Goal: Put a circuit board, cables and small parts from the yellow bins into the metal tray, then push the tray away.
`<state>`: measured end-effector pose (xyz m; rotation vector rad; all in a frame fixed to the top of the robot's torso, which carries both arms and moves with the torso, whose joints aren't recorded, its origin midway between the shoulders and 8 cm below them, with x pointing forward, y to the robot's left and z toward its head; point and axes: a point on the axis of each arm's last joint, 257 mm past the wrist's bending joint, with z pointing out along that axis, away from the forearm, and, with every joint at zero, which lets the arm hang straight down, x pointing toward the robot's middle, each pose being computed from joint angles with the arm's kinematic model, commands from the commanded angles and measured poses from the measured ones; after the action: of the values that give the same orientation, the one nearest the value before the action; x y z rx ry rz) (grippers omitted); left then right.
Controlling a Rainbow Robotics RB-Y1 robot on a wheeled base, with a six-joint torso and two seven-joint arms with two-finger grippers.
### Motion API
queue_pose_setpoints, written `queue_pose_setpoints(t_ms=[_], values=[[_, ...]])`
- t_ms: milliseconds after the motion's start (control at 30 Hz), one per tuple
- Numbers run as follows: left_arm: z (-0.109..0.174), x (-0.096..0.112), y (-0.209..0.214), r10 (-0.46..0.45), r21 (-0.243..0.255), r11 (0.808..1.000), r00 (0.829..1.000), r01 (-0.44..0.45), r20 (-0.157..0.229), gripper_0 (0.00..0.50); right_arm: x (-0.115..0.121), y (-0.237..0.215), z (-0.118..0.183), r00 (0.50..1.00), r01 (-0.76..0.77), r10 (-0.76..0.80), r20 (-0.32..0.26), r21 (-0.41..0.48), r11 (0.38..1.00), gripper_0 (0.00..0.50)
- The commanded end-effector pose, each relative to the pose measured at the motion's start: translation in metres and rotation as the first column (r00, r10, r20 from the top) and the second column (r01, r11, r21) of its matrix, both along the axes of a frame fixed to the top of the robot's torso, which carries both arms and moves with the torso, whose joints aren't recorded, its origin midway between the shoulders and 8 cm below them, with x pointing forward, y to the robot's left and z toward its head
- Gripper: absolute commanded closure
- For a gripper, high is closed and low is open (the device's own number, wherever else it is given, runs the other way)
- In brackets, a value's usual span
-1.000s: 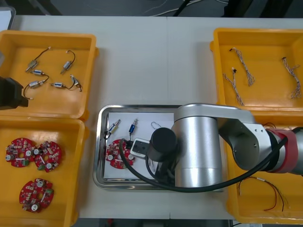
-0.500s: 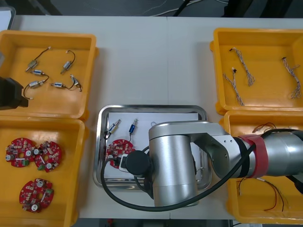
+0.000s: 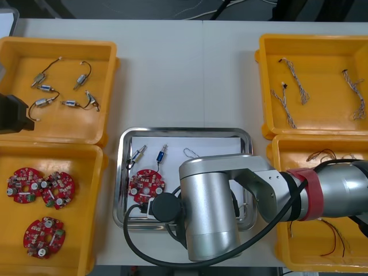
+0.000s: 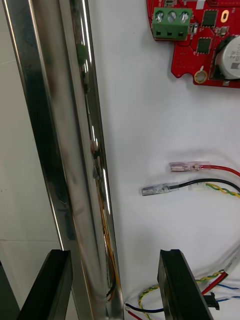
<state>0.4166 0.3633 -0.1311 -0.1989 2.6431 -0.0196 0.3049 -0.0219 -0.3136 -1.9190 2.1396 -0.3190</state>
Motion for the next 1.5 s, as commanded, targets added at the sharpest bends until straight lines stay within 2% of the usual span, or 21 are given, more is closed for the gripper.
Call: queue_pose_setpoints(t_ms=[33,1000,1500], values=[[0.013,-0.005,0.016,-0.065,0.084,0.994,0.998,0.064,0.007,0.000,-0.008,0.020,0.003,0.995,-0.092,0.092,0.028,0.002,0.996,0.000],[0.013,-0.005,0.016,-0.065,0.084,0.994,0.998,0.064,0.007,0.000,-0.036,0.027,-0.023,0.994,-0.108,0.108,-0.004,0.017,0.994,0.000],[0.013,-0.005,0.016,-0.065,0.084,0.994,0.998,0.064,0.007,0.000,-0.027,0.029,-0.032,0.997,-0.080,0.080,0.004,-0.004,0.997,0.000]])
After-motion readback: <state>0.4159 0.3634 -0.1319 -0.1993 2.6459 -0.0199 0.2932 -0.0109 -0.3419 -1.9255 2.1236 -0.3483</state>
